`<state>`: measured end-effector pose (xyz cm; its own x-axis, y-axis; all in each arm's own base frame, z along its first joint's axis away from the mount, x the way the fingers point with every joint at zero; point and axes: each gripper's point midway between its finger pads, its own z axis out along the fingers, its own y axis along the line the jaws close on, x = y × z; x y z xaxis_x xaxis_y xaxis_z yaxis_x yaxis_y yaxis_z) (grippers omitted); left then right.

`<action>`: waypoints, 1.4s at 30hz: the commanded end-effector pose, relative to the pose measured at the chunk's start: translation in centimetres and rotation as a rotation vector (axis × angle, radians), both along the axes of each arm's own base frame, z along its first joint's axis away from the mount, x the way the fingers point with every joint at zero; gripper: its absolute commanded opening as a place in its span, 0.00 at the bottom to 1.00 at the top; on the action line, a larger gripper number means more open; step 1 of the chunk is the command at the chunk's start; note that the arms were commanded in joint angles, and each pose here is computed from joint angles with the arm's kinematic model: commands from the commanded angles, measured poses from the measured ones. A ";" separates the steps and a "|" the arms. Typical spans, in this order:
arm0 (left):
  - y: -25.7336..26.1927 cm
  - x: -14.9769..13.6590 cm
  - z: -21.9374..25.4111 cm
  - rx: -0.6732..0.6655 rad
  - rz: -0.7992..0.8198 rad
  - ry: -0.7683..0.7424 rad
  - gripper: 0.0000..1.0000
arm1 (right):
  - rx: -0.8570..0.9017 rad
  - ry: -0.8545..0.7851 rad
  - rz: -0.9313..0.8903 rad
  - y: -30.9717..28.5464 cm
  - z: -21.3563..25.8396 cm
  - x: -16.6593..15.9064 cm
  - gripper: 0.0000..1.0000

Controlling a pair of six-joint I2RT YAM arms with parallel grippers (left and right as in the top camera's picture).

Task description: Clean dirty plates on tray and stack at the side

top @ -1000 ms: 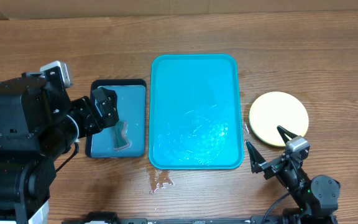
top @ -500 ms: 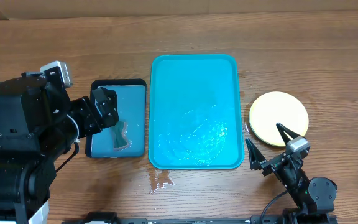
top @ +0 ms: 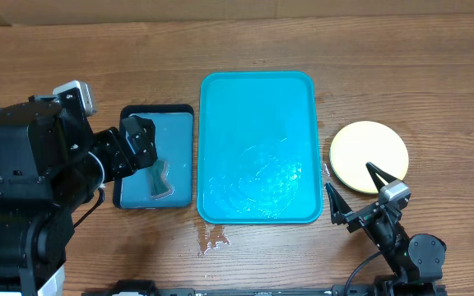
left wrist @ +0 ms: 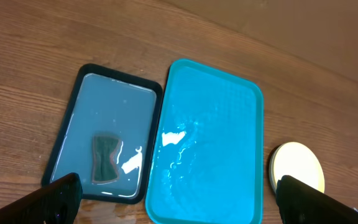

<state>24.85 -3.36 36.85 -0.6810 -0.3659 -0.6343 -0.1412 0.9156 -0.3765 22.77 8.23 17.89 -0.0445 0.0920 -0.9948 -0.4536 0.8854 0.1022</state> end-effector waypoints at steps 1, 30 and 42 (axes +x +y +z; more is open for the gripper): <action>-0.1 -0.1 0.7 0.013 -0.023 -0.025 1.00 | 0.008 -0.004 -0.013 -0.2 -0.1 0.1 1.00; -0.5 -1.9 -6.4 0.265 -0.164 -0.700 1.00 | 0.008 -0.004 -0.013 -0.2 -0.1 0.1 0.99; -0.6 -2.0 -13.1 0.231 -0.123 -0.895 1.00 | 0.008 -0.004 -0.013 -0.2 -0.1 0.1 1.00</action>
